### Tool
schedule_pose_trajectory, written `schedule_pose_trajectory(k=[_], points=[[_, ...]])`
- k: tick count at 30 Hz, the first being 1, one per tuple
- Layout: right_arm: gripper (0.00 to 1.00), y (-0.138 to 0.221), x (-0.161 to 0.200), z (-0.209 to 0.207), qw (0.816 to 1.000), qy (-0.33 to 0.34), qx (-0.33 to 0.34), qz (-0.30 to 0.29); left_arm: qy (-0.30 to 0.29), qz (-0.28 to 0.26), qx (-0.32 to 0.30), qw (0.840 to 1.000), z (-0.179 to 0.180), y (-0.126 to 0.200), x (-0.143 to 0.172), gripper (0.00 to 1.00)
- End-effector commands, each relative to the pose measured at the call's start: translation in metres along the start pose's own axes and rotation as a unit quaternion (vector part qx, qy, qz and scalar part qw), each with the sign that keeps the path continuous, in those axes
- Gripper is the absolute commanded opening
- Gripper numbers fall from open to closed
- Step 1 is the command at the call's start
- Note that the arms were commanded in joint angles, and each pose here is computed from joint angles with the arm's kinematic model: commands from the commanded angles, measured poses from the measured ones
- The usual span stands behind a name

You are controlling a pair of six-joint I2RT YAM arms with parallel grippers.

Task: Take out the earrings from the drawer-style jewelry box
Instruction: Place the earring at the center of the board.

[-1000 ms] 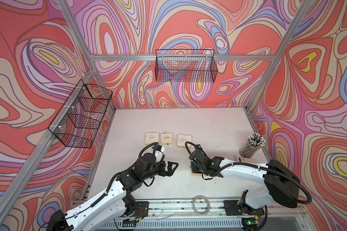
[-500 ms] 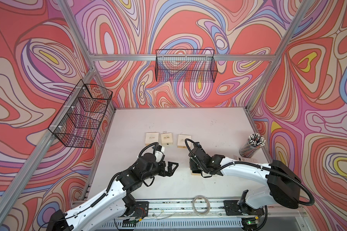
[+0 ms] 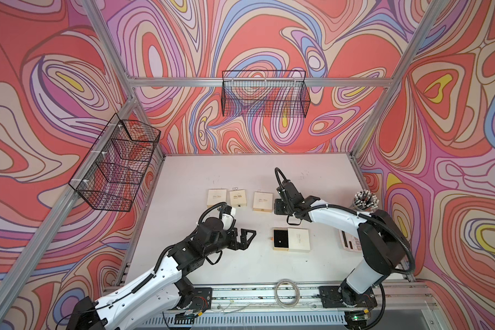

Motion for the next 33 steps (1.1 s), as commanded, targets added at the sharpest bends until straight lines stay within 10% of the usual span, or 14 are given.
schedule_pose_trajectory(k=[1,33], points=[[0.02,-0.021,-0.016,-0.007,1.0,0.016,0.0,0.001,0.012,0.0,0.028,1.0,-0.004,-0.006,-0.002,1.0],[0.01,-0.108,-0.059,-0.055,0.998,-0.005,0.049,0.05,0.029,0.008,0.022,0.999,0.004,-0.015,0.004,1.0]])
Point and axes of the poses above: each gripper's point midway between its finger pads, its own y axis back along the fingers, its own z axis along the line the jaws close on, x = y × z, the point moved 9 cm from there along y, back along the fingers, and after that the axes turned 9 degrees about y, right-handed, at the moved point
